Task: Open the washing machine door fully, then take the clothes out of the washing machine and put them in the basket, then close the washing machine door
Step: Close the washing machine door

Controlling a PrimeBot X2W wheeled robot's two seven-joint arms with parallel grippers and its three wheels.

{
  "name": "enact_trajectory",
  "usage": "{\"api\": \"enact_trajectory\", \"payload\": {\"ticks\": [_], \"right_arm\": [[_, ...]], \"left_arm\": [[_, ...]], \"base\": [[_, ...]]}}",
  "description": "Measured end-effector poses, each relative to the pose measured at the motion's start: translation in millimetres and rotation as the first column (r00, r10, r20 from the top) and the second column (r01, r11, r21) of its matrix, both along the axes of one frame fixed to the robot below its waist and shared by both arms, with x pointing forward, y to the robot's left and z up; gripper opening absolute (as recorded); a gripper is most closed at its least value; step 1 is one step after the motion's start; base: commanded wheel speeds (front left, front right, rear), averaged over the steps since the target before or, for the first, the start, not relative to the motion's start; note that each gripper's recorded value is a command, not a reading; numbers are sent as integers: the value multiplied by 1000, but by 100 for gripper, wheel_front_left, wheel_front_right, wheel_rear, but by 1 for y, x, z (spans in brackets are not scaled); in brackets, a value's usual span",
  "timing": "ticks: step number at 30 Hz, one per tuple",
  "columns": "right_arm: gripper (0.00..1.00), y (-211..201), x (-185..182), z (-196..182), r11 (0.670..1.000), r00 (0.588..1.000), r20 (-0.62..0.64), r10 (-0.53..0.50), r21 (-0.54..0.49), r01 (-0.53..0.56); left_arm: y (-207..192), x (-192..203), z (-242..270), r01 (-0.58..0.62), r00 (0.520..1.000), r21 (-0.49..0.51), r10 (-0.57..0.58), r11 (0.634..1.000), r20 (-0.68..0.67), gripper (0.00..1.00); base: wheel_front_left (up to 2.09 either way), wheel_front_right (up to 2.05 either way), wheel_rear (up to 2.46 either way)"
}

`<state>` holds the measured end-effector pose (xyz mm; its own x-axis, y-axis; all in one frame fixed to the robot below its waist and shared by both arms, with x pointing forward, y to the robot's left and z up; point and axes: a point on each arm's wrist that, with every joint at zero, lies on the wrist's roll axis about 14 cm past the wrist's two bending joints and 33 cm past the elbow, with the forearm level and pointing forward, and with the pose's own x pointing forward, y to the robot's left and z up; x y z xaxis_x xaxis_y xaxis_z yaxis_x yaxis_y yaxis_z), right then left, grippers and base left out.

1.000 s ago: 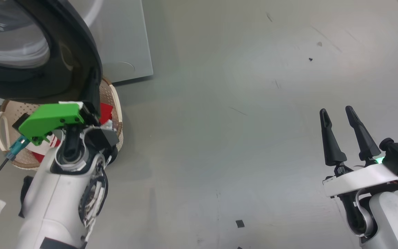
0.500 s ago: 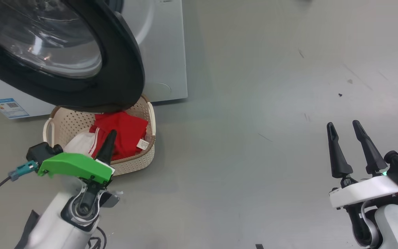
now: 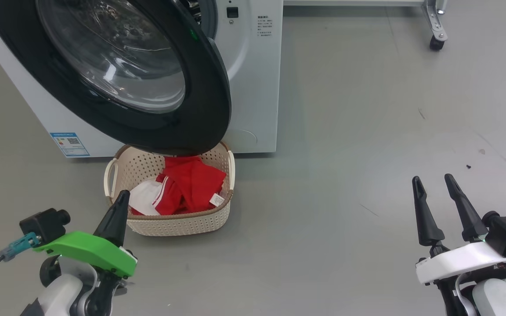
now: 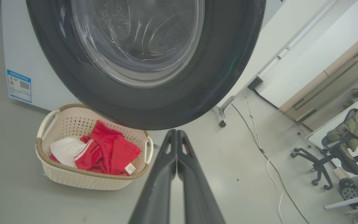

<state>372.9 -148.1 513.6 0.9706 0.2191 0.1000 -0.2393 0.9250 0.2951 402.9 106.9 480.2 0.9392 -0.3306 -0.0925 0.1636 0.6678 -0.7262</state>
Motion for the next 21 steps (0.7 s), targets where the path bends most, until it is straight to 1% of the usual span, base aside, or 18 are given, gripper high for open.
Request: {"api": "enact_trajectory", "payload": {"ticks": [5,9,15,21], "right_arm": [[100,10,-1,4,1000,999,13,31,-5,-31],[100,17,-2,8,999,998,27,51,-8,-51],[100,19,0,11,998,998,36,56,-9,-56],[100,21,2,11,998,998,35,60,-7,-60]], "left_arm": [[21,-9,6,-35,998,119,29,992,52,0],[32,-14,14,-75,994,158,61,985,93,0],[59,-7,42,-203,968,193,166,960,190,0],[68,-15,41,-266,953,213,223,940,204,0]], "base": [[0,0,0],[0,0,0],[0,0,0],[0,0,0]]}}
